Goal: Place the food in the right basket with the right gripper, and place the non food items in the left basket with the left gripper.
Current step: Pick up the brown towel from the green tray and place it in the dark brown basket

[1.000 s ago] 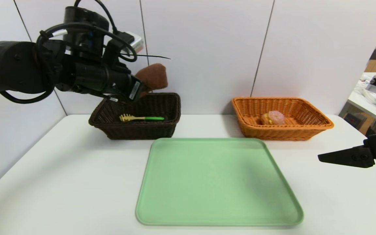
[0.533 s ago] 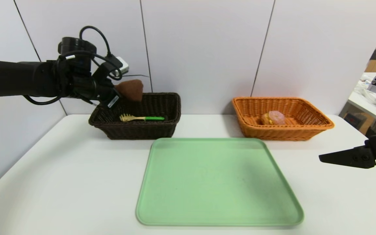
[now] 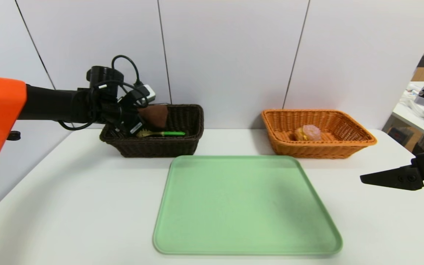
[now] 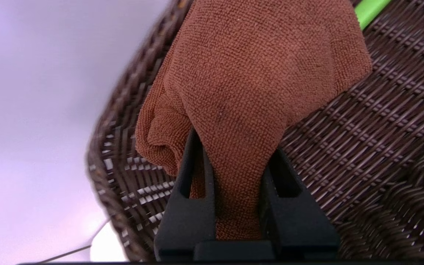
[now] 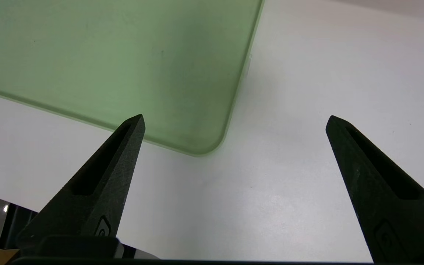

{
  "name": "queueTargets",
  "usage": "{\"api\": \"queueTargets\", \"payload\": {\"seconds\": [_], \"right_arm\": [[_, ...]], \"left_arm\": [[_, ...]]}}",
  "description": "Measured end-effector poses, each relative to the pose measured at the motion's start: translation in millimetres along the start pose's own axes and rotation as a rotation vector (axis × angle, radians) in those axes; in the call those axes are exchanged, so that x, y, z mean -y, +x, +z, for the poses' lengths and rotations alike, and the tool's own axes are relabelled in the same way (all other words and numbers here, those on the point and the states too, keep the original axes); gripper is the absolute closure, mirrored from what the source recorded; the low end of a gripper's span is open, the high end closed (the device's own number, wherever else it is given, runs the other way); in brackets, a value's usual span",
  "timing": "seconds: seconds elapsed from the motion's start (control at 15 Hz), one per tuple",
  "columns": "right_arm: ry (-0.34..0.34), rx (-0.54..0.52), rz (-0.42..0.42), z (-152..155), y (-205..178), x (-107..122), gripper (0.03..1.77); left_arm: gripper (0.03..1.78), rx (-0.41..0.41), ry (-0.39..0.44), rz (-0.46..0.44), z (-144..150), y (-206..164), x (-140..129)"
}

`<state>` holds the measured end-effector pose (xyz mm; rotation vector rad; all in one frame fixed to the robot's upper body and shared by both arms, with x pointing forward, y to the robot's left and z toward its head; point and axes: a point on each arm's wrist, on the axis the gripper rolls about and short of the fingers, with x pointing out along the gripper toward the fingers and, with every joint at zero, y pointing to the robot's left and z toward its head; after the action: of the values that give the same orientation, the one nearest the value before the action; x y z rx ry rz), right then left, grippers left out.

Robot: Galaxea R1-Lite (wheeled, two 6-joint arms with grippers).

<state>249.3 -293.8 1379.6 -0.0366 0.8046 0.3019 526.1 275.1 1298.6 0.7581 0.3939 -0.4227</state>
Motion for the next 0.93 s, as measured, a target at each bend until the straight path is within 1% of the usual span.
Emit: {"api": "queueTargets", "payload": {"seconds": [0.2,0.47,0.53,0.6,0.73,0.8,0.93], "right_arm": [[0.001,-0.003,-0.002,0.3,1.0,0.3,0.1],[0.005,-0.007,-0.002,0.6,2.3,0.5,0.1],[0.006,-0.008,-0.003,0.7,2.5,0.5,0.1],[0.006,-0.008,-0.003,0.7,2.6,0.6,0.1],[0.006,-0.008,-0.002,0.7,2.6,0.6,0.1],[0.006,-0.008,-0.001,0.7,2.6,0.5,0.1],[0.004,-0.008,0.002,0.7,2.4,0.5,0.1]], "left_arm": [[1.47,-0.004,-0.01,-0.034,-4.9,6.6,3.9],[1.47,-0.02,-0.012,-0.054,-5.4,7.9,5.3],[1.44,-0.022,-0.013,-0.056,-5.2,7.9,5.5],[1.28,-0.02,-0.012,-0.056,-4.1,7.8,5.9],[1.01,-0.015,-0.023,-0.054,-2.1,7.4,5.5],[0.89,-0.011,-0.024,-0.05,-0.8,7.0,4.7],[0.72,0.0,-0.032,-0.041,2.3,5.8,1.8]]}}
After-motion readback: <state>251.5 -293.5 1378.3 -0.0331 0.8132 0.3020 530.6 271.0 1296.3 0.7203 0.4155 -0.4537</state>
